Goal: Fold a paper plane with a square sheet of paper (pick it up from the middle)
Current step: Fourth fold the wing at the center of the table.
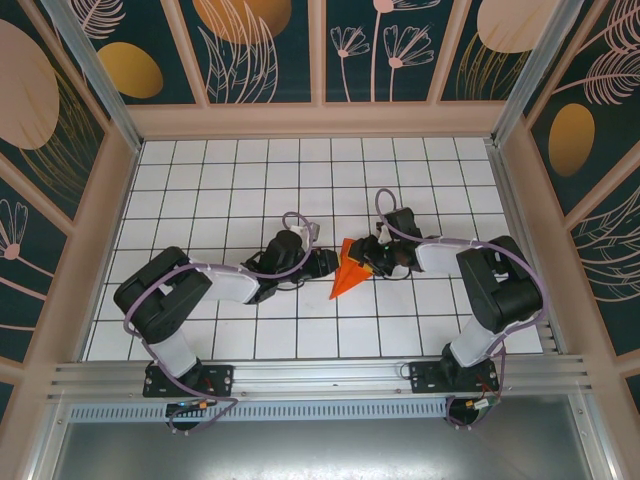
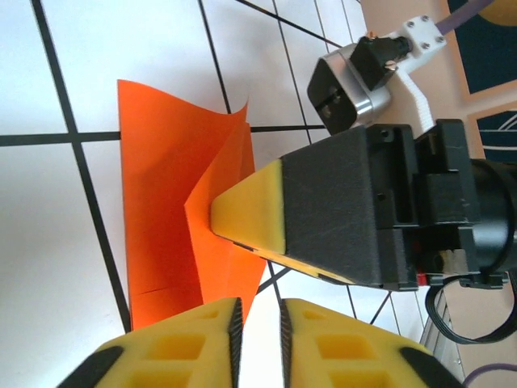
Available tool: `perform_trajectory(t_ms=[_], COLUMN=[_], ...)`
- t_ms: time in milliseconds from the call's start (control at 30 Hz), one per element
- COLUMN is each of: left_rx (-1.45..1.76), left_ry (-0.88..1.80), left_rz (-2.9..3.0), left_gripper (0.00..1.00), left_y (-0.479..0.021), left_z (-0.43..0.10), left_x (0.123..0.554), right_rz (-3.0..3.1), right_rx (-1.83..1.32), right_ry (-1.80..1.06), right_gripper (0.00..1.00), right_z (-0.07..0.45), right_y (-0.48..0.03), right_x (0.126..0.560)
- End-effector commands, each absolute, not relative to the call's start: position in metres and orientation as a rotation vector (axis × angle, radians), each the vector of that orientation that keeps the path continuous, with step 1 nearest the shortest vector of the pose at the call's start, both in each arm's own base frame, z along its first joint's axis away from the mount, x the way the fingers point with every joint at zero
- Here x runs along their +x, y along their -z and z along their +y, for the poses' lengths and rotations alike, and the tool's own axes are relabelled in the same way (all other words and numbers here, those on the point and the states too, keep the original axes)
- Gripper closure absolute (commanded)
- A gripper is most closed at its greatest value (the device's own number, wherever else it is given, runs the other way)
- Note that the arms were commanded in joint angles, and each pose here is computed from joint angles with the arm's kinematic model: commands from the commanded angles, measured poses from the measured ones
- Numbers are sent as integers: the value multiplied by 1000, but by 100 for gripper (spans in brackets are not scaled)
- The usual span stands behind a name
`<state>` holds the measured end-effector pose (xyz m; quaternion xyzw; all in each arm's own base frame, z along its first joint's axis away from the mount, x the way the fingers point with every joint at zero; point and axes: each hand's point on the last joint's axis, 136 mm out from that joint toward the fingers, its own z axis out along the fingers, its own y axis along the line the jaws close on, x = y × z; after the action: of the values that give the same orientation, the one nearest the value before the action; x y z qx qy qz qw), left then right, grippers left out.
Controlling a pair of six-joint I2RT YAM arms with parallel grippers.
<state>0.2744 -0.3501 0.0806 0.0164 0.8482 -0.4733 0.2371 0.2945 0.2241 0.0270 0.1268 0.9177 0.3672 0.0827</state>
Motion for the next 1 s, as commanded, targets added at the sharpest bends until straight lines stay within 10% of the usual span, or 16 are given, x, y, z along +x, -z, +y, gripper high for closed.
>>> perform_trajectory(t_ms=[0,967], left_rx=[93,110], left_ry=[1315,1238], left_rz=[2288,2397], left_gripper=[81,100], left_y=[-97,-67], left_z=[-361,-370], left_x=[276,273], right_rz=[2874,2947], right_rx=[488,531], right_ry=[-807,-687], right_gripper=[51,51], right_z=[194,187], right_y=[18,38], right_x=[279,270])
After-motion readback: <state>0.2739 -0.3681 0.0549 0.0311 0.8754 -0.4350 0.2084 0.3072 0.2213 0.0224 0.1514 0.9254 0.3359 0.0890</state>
